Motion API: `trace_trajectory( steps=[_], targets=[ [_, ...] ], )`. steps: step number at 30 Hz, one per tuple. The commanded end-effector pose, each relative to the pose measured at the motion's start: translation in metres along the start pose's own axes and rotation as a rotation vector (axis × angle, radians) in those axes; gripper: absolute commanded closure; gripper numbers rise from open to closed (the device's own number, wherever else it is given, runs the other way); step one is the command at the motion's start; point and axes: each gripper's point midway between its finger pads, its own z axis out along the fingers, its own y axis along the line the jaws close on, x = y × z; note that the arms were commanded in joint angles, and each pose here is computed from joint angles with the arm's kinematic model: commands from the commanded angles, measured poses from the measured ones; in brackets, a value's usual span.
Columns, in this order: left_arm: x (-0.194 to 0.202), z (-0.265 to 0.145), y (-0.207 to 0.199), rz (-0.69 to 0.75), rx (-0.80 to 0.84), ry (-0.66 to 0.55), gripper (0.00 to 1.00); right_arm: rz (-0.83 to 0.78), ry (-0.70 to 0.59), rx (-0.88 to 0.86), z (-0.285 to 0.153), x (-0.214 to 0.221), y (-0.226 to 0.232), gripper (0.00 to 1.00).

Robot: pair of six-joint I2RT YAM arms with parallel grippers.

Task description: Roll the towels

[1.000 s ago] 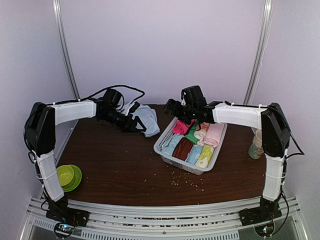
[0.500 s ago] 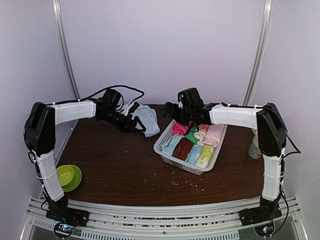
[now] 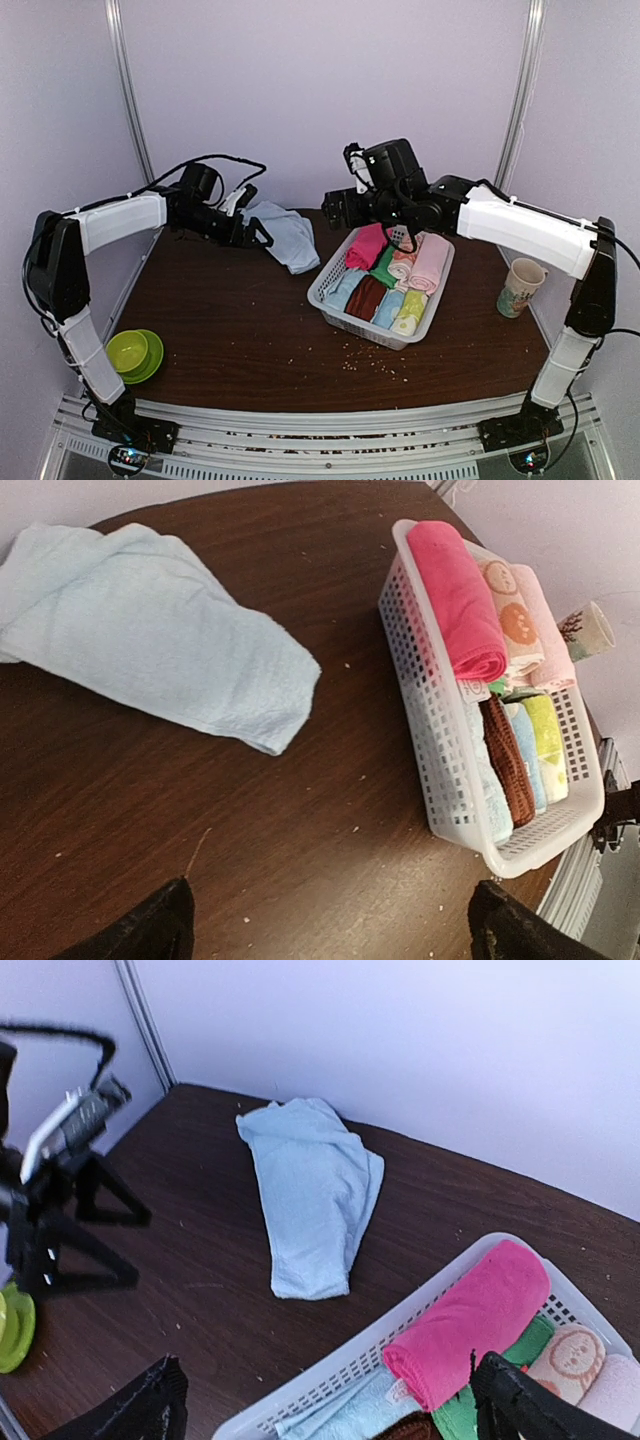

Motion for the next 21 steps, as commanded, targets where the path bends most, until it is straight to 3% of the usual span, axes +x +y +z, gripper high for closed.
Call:
trace_trajectory(
  steps=[1,12,21],
  targets=[
    [0.002,-0.031,0.035,0.040,-0.114,-0.048,0.02,-0.337,0.138,0.148,-0.002,0.055,0.015,0.01],
    [0.031,-0.074,0.101,0.019,-0.284,-0.047,0.02,-0.656,0.180,0.354,0.013,0.127,0.070,0.01],
    [0.034,-0.070,0.112,-0.018,-0.270,-0.035,0.02,-0.716,0.178,0.551,0.011,0.138,0.051,0.00]
  ],
)
